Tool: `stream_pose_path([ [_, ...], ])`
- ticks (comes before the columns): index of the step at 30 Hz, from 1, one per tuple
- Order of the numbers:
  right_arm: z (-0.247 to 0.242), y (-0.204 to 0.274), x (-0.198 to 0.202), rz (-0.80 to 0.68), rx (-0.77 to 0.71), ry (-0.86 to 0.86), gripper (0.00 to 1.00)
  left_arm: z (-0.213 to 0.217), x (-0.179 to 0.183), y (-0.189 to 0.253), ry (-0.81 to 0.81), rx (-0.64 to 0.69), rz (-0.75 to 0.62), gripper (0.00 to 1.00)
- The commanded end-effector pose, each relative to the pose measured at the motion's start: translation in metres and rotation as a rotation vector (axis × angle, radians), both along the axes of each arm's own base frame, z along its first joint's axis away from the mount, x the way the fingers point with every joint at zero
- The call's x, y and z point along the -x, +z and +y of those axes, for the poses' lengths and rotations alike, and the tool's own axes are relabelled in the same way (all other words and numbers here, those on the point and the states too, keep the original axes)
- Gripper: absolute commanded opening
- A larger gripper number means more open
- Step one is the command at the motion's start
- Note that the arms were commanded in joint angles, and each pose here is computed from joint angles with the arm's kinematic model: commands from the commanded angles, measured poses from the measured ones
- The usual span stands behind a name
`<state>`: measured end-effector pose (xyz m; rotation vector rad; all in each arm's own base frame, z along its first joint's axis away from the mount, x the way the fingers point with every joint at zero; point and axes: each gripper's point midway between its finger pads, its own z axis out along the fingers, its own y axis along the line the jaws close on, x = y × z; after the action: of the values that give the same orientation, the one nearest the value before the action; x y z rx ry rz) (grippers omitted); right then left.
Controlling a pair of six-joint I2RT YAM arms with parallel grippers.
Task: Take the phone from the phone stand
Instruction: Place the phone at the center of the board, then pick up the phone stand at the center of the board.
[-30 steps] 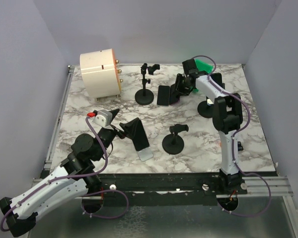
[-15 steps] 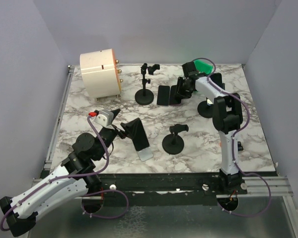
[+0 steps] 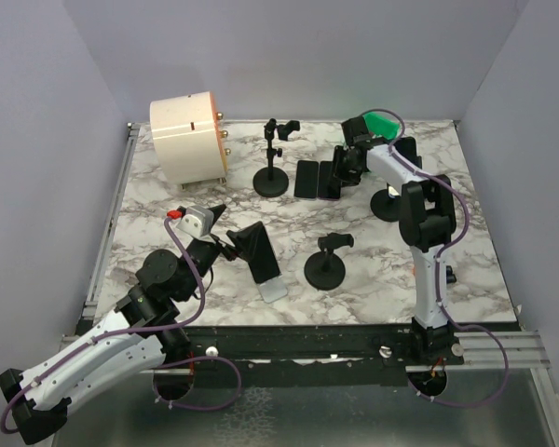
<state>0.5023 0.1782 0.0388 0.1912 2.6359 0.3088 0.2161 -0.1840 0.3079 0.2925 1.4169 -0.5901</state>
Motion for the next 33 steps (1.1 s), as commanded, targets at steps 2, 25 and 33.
stream_pose_path([
  [2, 0.005, 0.041, -0.001, -0.062, -0.037, 0.013, 0.48, -0.002, 0.004, 0.014, -0.025, 0.019, -0.019, 0.99],
  [25, 0.007, 0.294, 0.180, -0.860, -0.298, 0.371, 0.48, -0.012, 0.001, 0.003, -0.049, -0.007, -0.001, 0.99],
  [33, -0.009, 0.271, 0.278, -0.881, -0.369, 0.474, 0.50, -0.008, -0.002, 0.001, -0.026, -0.019, -0.003, 0.99],
])
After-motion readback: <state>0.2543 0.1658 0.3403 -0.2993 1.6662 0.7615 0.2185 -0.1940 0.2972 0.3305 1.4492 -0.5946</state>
